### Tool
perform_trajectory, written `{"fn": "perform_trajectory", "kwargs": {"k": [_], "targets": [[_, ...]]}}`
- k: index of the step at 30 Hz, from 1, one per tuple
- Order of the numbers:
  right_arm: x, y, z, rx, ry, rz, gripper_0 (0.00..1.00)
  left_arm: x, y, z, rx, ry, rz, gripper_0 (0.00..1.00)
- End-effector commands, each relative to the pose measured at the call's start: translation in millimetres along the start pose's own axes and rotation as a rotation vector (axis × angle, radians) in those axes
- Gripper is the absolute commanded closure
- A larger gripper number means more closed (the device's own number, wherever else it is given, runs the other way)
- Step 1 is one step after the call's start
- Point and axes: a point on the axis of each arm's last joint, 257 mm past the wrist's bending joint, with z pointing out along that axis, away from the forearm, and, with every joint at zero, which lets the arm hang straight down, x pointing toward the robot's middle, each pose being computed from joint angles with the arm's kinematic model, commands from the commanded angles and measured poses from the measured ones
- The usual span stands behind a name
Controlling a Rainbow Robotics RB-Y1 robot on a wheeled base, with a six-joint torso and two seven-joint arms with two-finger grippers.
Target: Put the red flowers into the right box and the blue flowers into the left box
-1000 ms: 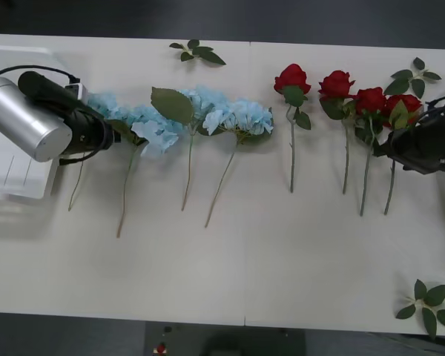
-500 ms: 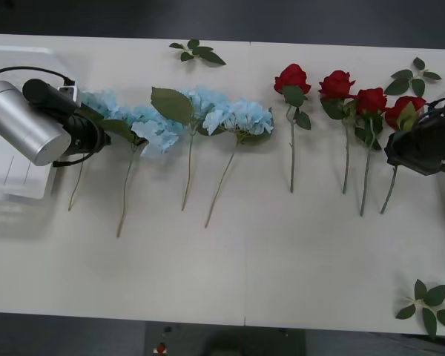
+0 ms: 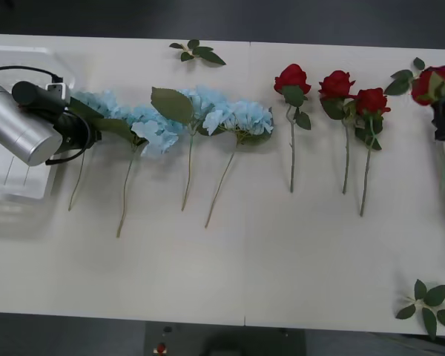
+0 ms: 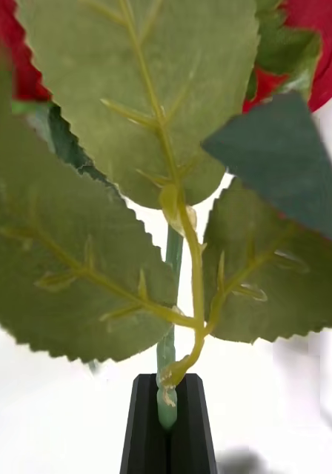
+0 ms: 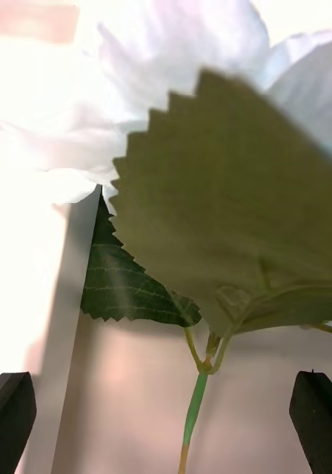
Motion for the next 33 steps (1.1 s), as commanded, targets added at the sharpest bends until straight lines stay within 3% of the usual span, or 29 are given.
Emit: {"fn": "perform_trajectory", "kwargs": {"k": [1, 8, 22, 30, 31, 32, 33], "targets": [[-30, -26, -68, 0.053, -0.116, -0.077, 1.00, -10, -1, -5, 0.015, -0.017, 0.000, 0.00], [-44, -88, -78, 0.165, -0.148, -0.134, 1.00, 16, -17, -3, 0.054, 0.040, -0.013, 0.00], [-37, -235, -27, 0.394, -0.143, -0.090, 1.00, 47, 4, 5, 0.014, 0.100, -0.011, 0.00], [-30, -274, 7, 0.481, -0.198, -0.114, 0.99, 55, 11, 7, 0.002, 0.111, -0.010, 0.00], [-29, -276, 11, 0.490, -0.206, -0.119, 0.83, 55, 12, 8, -0.001, 0.111, -0.013, 0.00], [-30, -277, 15, 0.492, -0.221, -0.121, 0.61, 55, 13, 8, -0.003, 0.109, -0.008, 0.00], [-34, -280, 16, 0.499, -0.245, -0.125, 0.31, 54, 13, 8, -0.004, 0.107, -0.007, 0.00]]}}
